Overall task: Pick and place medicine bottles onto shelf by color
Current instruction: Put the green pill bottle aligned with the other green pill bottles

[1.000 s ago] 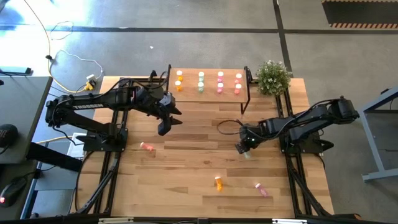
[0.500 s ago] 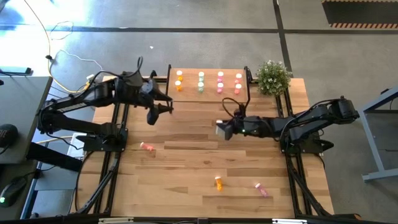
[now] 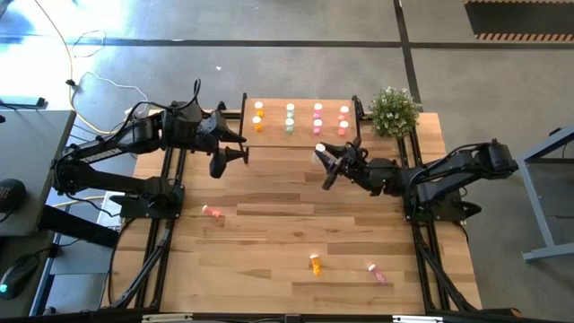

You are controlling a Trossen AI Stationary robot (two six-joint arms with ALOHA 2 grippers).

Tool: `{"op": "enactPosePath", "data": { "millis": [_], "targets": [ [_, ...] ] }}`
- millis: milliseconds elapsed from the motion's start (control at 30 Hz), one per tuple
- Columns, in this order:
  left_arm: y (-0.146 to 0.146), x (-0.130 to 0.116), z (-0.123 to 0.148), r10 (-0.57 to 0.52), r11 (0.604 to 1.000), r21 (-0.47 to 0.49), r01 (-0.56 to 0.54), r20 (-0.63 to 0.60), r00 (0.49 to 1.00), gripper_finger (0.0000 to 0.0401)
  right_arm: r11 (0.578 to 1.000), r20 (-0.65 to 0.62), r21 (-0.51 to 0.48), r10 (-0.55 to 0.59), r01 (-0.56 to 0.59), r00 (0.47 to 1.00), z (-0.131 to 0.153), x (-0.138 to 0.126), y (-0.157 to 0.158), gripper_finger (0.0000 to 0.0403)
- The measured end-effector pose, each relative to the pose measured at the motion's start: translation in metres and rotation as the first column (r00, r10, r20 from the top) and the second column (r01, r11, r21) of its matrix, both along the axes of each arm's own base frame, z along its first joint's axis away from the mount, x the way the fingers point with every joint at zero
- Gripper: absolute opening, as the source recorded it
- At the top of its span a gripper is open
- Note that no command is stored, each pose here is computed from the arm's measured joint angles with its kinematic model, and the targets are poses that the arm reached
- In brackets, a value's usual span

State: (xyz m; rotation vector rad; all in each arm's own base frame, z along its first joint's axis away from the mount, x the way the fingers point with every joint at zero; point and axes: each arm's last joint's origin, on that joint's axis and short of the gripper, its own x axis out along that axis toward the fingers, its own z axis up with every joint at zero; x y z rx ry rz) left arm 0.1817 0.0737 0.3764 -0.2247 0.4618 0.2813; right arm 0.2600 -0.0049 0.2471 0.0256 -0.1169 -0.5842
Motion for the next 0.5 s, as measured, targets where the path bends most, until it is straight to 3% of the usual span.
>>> {"op": "enactPosePath", "data": {
  "millis": [233, 500],
  "targets": [
    [0.000, 0.000, 0.000, 0.000, 1.000, 0.000, 0.000, -0.001, 1.000, 0.0211, 0.996, -0.008, -0.085, 0.001, -0.002, 1.000, 0.006, 0.005, -0.012, 0.0103],
    [0.000, 0.000, 0.000, -0.001, 1.000, 0.000, 0.001, -0.001, 1.000, 0.0211, 0.985, -0.103, -0.170, -0.008, -0.009, 0.995, 0.002, 0.057, -0.020, 0.0103]
  ]
}}
